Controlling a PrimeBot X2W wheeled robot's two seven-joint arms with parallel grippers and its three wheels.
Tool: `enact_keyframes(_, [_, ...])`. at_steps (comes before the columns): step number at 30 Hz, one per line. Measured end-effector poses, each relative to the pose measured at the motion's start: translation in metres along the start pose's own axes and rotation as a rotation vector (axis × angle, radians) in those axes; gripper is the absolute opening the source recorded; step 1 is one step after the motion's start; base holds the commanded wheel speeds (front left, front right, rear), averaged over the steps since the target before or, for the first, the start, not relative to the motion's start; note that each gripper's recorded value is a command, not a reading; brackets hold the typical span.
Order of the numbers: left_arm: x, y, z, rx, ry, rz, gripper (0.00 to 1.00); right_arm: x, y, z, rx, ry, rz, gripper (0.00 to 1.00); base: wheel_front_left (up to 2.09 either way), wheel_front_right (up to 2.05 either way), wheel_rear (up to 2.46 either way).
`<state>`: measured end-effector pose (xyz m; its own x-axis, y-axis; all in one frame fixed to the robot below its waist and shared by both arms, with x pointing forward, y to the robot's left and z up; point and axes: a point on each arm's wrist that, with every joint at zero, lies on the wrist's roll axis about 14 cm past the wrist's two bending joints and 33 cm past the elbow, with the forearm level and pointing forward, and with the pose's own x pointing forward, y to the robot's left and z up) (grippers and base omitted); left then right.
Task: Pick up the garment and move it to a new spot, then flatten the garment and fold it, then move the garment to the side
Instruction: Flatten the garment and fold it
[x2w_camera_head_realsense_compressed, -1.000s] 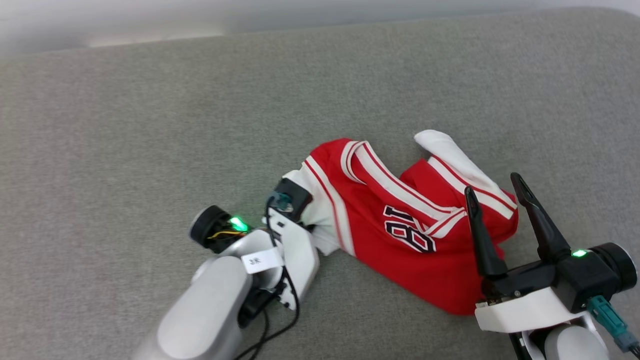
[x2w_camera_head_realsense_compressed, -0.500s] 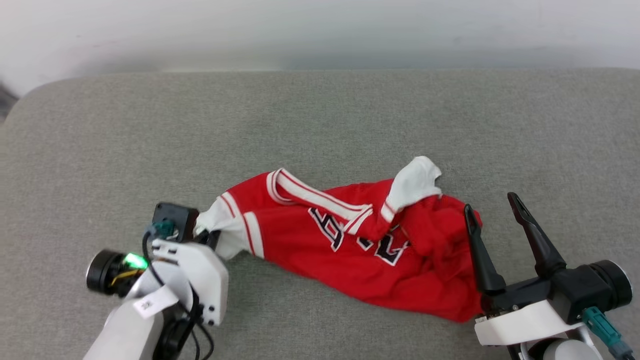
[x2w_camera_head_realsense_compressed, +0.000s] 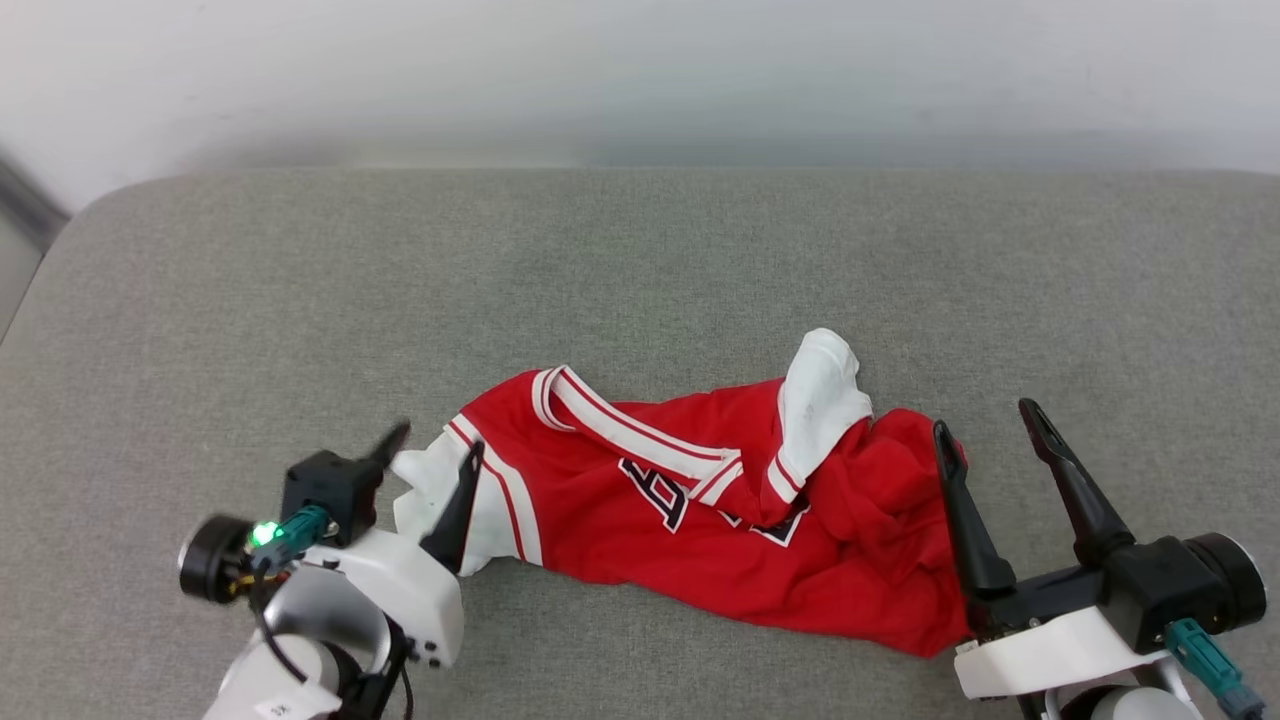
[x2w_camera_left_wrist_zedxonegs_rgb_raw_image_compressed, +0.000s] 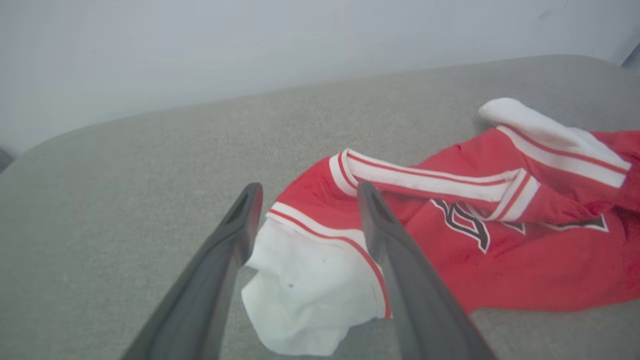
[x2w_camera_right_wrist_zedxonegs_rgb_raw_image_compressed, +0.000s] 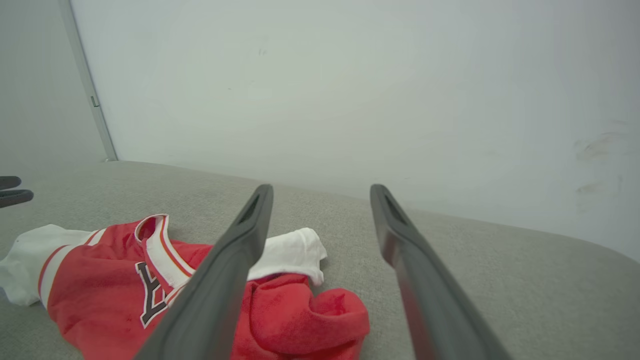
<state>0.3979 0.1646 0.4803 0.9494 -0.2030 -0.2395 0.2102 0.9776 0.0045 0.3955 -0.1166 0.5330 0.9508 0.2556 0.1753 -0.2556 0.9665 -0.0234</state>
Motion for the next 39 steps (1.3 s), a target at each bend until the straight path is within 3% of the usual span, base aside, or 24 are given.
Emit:
enact_keyframes(5, [-0.007, 0.0, 0.061, 0.052, -0.348, 0.006, 1.0, -0.002, -0.001, 0.006, -0.005, -0.013, -0.004, 1.0, 0.0, 0.0, 0.0])
enact_keyframes(8, [-0.013, 0.0, 0.061, 0.083, -0.386, 0.015, 1.0, -0.005, -0.001, 0.007, 0.011, -0.016, -0.007, 1.0, 0.0, 0.0, 0.0])
enact_keyframes(14, [-0.024, -0.011, 0.071, 0.036, -0.449, 0.021, 1.0, -0.009, 0.001, 0.009, 0.012, -0.018, -0.006, 1.0, 0.0, 0.0, 0.0])
enact_keyframes(23, [-0.035, -0.023, 0.051, 0.01, -0.413, 0.013, 1.0, -0.01, 0.002, -0.001, 0.008, 0.013, -0.001, 1.0, 0.0, 0.0, 0.0])
enact_keyframes(27, [-0.033, -0.025, 0.049, 0.009, -0.409, 0.007, 1.0, -0.013, 0.012, -0.035, -0.033, 0.198, 0.063, 1.0, 0.0, 0.0, 0.0])
enact_keyframes(31, [-0.029, -0.023, 0.048, 0.007, -0.405, 0.014, 1.0, -0.016, 0.016, -0.067, -0.062, 0.483, 0.155, 1.0, 0.0, 0.0, 0.0])
enact_keyframes(36, [-0.022, -0.019, 0.047, 0.002, -0.399, 0.024, 1.0, -0.025, 0.019, -0.083, -0.097, 0.79, 0.292, 1.0, 0.0, 0.0, 0.0])
enact_keyframes(39, [-0.018, -0.018, 0.047, -0.005, -0.399, 0.027, 1.0, -0.029, 0.011, -0.091, -0.191, 0.935, 0.352, 1.0, 0.0, 0.0, 0.0])
